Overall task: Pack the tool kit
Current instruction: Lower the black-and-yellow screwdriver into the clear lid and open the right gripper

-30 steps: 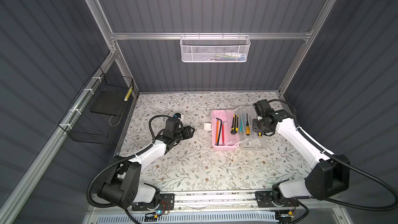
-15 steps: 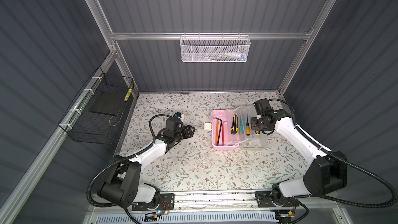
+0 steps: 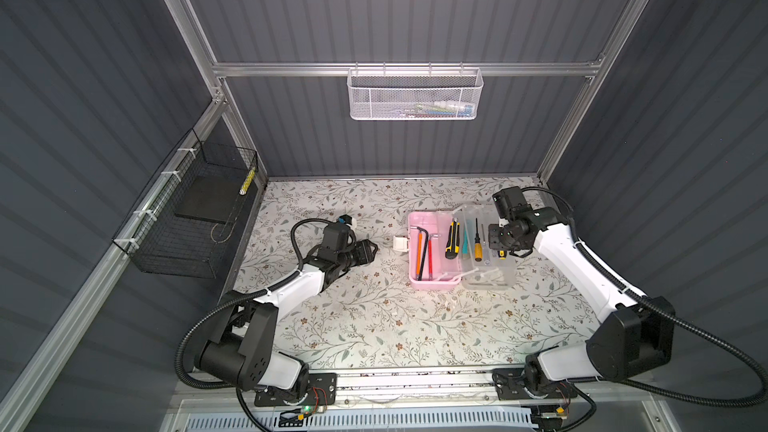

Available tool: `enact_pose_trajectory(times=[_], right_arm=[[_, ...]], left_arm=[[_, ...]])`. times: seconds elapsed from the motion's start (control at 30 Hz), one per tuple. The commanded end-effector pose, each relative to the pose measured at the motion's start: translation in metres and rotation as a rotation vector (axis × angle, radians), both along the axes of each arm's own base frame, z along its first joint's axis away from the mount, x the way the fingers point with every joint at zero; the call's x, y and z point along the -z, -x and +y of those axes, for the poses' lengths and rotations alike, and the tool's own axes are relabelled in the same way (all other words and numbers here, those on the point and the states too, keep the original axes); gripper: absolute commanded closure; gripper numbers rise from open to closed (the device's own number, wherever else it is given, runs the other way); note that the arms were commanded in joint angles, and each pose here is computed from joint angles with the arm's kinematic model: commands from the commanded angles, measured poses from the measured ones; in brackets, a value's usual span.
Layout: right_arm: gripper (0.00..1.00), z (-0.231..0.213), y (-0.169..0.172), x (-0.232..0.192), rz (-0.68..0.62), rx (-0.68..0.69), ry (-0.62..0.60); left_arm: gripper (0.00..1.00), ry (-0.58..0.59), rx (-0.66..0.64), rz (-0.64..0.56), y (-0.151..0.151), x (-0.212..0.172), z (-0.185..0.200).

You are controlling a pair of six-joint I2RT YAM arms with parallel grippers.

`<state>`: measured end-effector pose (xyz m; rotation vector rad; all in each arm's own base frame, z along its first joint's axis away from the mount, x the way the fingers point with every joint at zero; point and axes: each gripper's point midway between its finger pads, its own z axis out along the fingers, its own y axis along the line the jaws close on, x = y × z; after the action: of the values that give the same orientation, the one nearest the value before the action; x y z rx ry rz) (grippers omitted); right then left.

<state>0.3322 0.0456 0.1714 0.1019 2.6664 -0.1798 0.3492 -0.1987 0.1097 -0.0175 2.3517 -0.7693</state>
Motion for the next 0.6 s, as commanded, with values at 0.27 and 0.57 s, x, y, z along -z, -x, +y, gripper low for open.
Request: enact_pose_trajectory(times=[0.27, 0.57], right_arm=[[0.90, -0.015, 0.000, 0.014, 0.044, 0.045, 0.021], [0.65, -0.018, -0.004, 0.029, 0.052, 0.074, 0.006]], left_arm=[[0.44, 0.004, 0.026, -0.019, -0.013, -0.008, -0.011], [0.44, 0.017, 0.019, -0.041, -0.025, -0.018, -0.015]])
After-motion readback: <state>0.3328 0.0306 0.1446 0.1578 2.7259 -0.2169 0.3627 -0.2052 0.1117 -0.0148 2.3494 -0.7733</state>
